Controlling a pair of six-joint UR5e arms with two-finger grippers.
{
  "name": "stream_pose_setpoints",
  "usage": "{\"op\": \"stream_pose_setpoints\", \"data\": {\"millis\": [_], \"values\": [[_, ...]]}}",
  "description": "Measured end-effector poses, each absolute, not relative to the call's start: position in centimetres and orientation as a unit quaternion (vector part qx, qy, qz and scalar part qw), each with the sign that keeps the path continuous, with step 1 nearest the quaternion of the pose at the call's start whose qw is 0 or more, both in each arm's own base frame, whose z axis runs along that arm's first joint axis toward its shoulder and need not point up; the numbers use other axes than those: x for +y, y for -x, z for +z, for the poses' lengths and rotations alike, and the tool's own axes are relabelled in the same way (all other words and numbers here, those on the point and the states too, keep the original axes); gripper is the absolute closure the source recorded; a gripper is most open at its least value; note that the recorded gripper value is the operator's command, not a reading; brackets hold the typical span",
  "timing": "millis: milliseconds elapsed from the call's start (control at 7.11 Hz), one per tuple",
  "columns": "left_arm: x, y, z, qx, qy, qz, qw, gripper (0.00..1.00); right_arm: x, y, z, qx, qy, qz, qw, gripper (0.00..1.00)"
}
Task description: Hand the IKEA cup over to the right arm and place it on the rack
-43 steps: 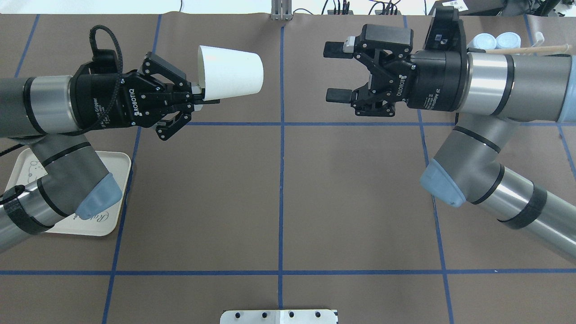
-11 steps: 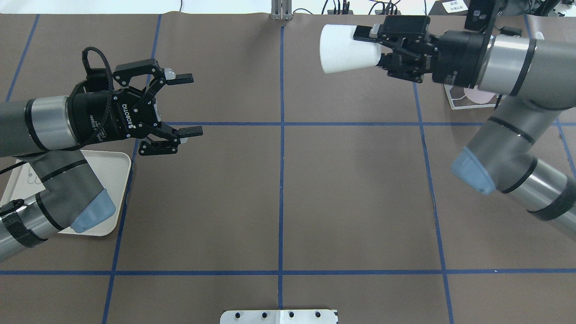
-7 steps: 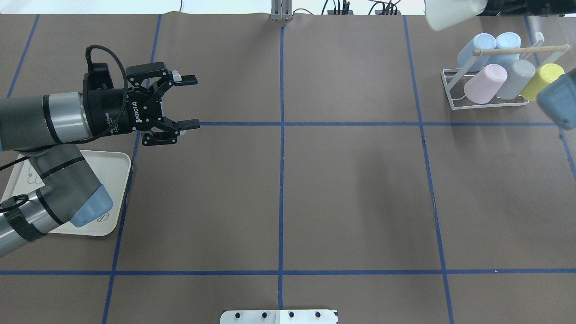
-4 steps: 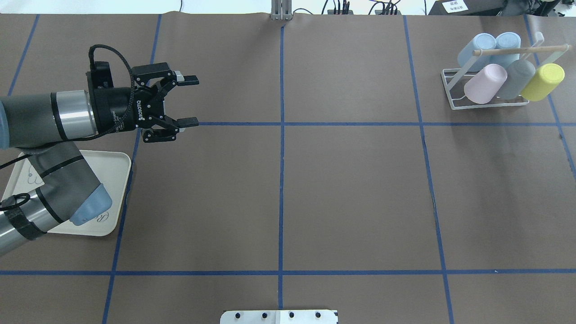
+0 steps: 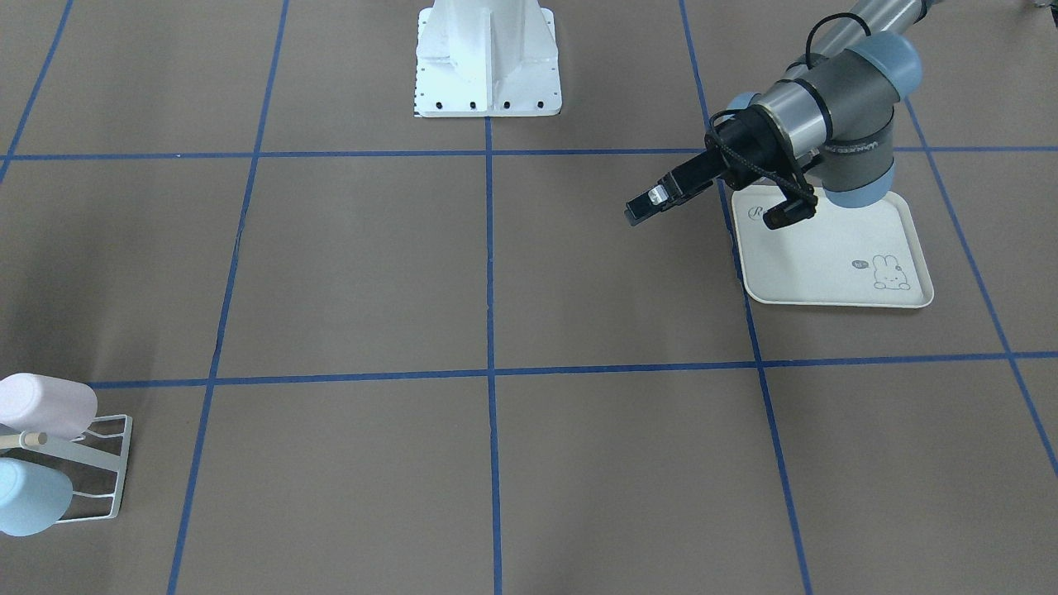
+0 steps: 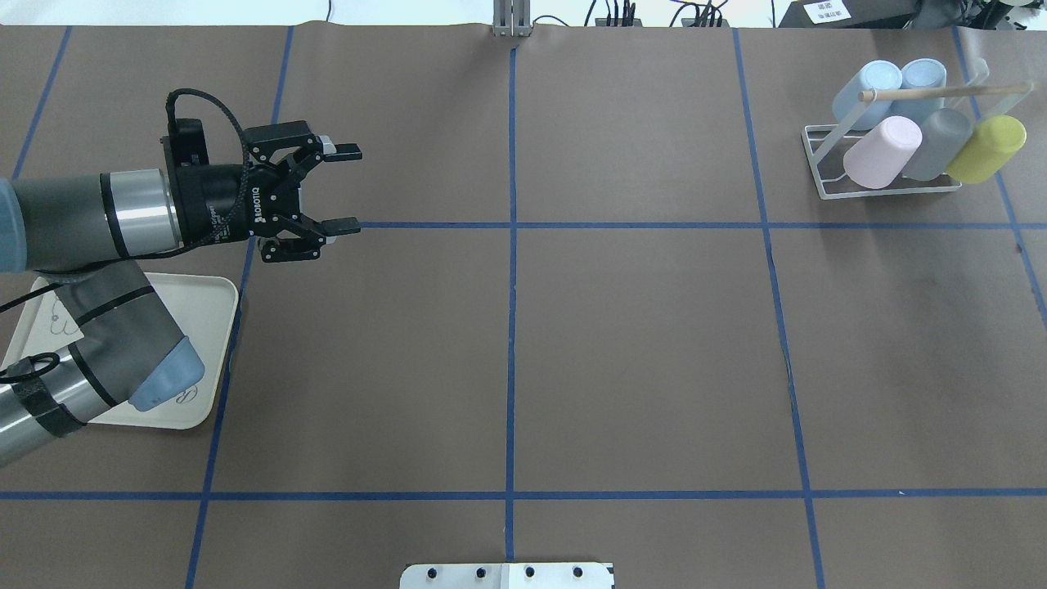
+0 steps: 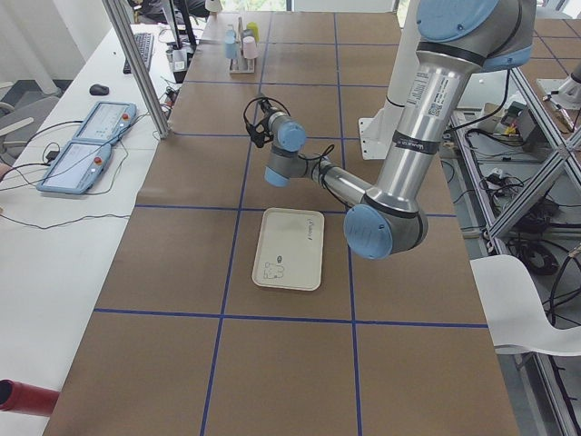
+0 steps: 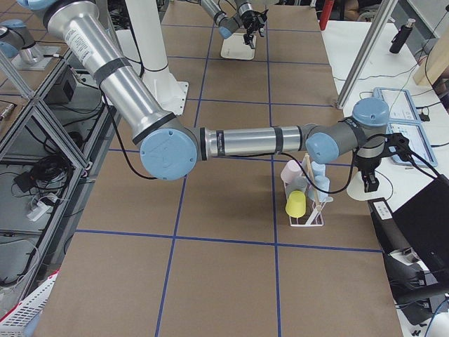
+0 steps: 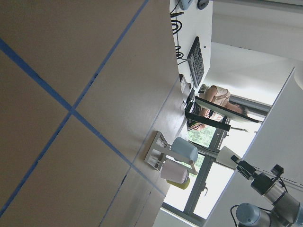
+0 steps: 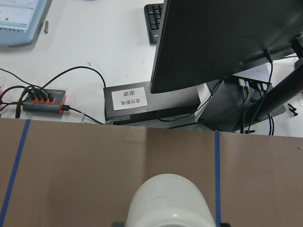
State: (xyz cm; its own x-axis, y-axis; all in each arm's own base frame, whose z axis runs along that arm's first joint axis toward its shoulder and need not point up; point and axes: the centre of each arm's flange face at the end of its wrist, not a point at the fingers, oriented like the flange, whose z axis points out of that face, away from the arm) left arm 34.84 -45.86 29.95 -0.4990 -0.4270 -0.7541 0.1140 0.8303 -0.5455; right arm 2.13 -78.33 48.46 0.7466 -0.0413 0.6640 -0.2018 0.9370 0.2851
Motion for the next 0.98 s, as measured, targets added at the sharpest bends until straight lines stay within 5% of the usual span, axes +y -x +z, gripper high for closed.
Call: {"op": "stream_pose_setpoints", "data": {"millis": [984], "values": [[-45.8,-34.9,30.1,0.822,0.096,-0.273,0.491,0.00,-75.5,0.9,55.0,-0.402,-0.115,-0.001,0.908,0.85]]}}
